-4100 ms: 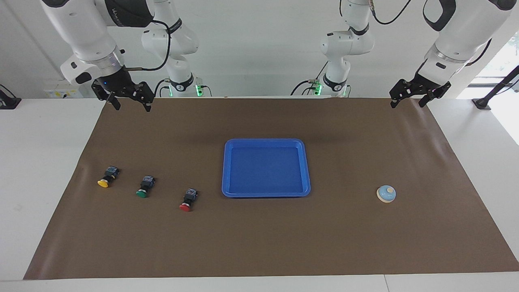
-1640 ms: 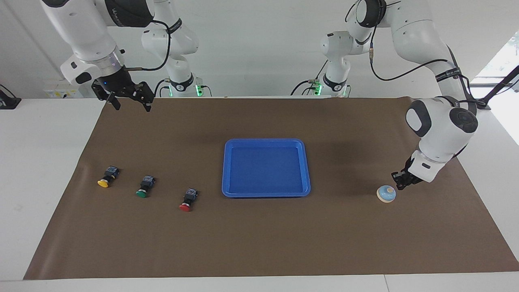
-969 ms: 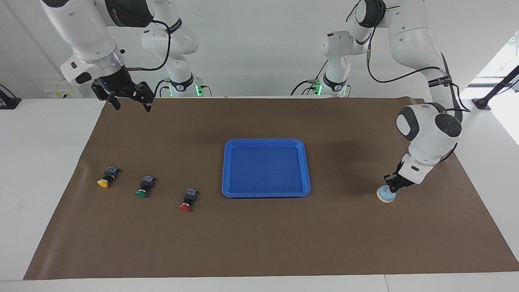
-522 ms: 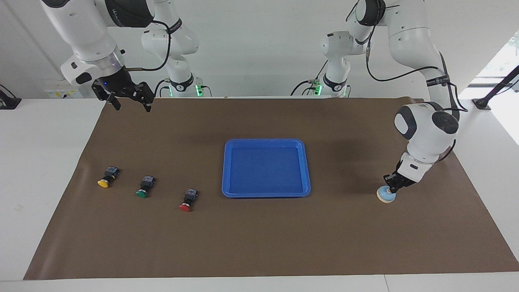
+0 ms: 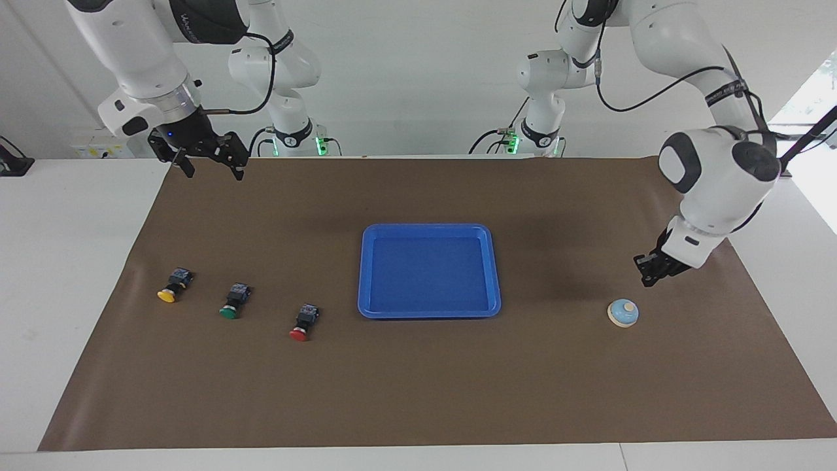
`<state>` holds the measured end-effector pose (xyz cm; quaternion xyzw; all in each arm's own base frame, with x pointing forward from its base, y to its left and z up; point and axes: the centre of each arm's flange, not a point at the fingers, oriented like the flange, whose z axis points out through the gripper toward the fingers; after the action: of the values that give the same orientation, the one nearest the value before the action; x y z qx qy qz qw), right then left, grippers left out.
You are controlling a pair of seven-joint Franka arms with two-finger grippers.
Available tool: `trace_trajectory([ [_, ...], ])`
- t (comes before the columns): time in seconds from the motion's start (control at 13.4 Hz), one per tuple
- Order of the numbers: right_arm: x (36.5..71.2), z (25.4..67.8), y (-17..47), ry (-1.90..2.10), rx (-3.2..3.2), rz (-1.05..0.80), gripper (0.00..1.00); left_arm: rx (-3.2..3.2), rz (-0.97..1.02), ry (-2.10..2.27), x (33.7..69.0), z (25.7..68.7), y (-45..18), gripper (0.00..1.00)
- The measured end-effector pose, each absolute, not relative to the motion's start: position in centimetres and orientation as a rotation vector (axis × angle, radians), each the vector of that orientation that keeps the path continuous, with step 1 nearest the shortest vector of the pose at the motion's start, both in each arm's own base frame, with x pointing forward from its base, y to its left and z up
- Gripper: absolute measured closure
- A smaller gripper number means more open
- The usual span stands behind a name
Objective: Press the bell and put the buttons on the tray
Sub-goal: 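Lift the left gripper off the bell and draw it back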
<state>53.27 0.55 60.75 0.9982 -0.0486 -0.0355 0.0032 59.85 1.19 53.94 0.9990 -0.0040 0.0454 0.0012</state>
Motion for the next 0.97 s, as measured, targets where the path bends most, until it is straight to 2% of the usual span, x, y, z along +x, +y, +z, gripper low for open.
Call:
trace_trajectory([
  [0.15, 53.3, 60.8, 0.5, -0.152, 3.13, -0.111, 0.0, 3.137, 0.147, -0.013, 56.7, 58.6, 1.1, 0.54],
  [0.37, 53.3, 60.8, 0.5, -0.152, 3.13, -0.111, 0.0, 3.139, 0.126, -0.023, 52.8, 63.0, 0.6, 0.17],
  [0.52, 53.3, 60.8, 0.5, -0.152, 3.13, -0.111, 0.0, 3.14, 0.118, -0.025, 51.2, 64.4, 0.5, 0.0],
  [0.82, 53.3, 60.8, 0.5, -0.152, 3.13, -0.111, 0.0, 3.141, 0.074, -0.03, 50.4, 64.9, 0.3, 0.0],
  [0.97, 53.3, 60.7, 0.5, -0.153, 3.129, -0.111, 0.0, 3.139, -0.01, -0.038, 51.9, 64.6, 0.1, 0.0],
])
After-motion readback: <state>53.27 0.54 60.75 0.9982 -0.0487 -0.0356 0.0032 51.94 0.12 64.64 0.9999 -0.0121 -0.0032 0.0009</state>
